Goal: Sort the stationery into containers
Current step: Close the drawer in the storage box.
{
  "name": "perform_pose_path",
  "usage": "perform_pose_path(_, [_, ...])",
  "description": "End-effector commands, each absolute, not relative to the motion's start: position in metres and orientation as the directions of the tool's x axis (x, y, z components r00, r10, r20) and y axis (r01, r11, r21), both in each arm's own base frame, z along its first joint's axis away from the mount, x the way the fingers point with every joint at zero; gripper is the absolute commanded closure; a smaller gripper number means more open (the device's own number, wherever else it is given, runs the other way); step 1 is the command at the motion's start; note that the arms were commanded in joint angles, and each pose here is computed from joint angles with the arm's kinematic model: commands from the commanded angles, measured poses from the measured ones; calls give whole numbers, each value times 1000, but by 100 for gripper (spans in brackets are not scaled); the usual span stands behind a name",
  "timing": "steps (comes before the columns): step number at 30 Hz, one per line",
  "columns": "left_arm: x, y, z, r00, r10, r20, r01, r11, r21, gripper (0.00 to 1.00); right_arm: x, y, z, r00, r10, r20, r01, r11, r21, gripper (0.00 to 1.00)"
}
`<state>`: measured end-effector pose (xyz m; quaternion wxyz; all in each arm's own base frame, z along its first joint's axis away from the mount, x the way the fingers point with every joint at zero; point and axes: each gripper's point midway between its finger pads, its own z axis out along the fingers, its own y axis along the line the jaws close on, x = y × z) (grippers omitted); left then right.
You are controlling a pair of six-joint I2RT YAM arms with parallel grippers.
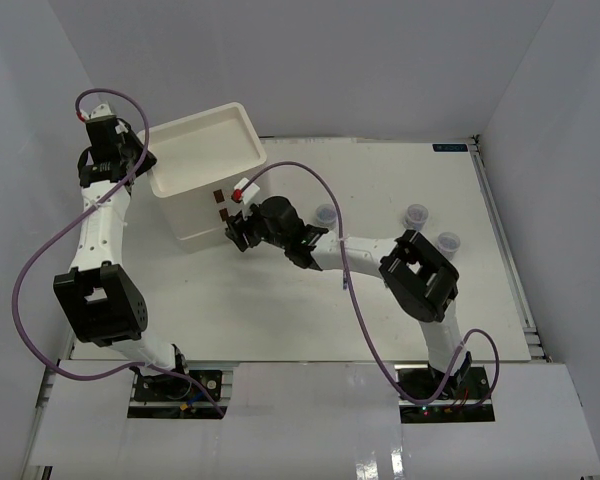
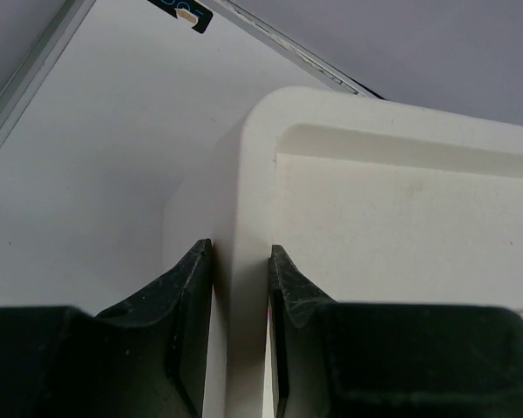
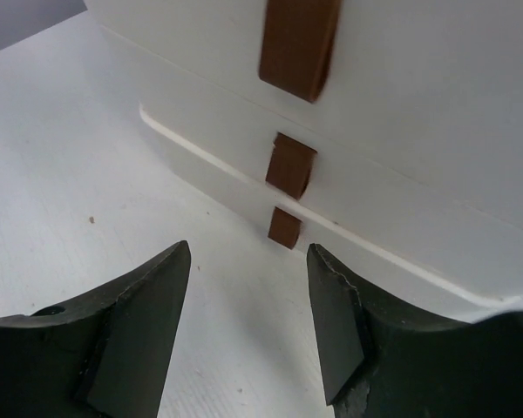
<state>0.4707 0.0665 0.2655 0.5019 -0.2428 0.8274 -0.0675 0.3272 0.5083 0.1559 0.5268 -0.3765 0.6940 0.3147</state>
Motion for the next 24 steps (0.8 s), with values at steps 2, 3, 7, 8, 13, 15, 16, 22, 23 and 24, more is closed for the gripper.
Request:
perform_pose_path(2, [445, 14, 223, -535, -601, -594, -347, 797, -494, 99, 349, 490, 187, -128, -110, -986, -796, 605, 36, 37])
perform_pose_path(3, [444, 15, 223, -530, -604, -595, -355, 796, -491, 99, 350, 491, 186, -131, -108, -986, -796, 604, 39, 37])
perform_pose_path(7, [441, 19, 225, -516, -612, -600, -368, 791, -489, 97, 370, 502, 189, -119, -101, -988, -801, 598, 35, 37])
perform_pose_path(8, [440, 21, 225, -511, -616, -599, -373, 787, -492, 97, 377, 502, 190, -117, -98, -988, -799, 600, 35, 37])
perform_pose_path(13, [436, 21, 223, -510, -618, -598, -370, 785, -496, 96, 401, 512, 184, -95, -107, -990, -810, 586, 14, 36])
perform_pose_path(15, [433, 23, 223, -506, -620, -599, -369, 784, -499, 96, 406, 519, 185, -90, -103, -991, -825, 565, 17, 36])
perform_pose_path(16, [433, 23, 224, -503, -622, -600, -362, 782, -507, 96, 410, 519, 185, -87, -103, -991, -825, 565, 14, 35])
perform_pose_path(22, [436, 27, 226, -479, -635, -606, -352, 771, -530, 93, 413, 517, 187, -31, -145, -989, -841, 538, -52, 35])
perform_pose_path(23, [437, 26, 225, -477, -638, -605, -351, 769, -535, 93, 407, 512, 181, -37, -150, -988, -842, 537, -50, 35])
perform_pose_path(24, [437, 26, 226, -475, -641, -604, -347, 766, -541, 92, 405, 508, 176, -44, -156, -987, -841, 539, -48, 35])
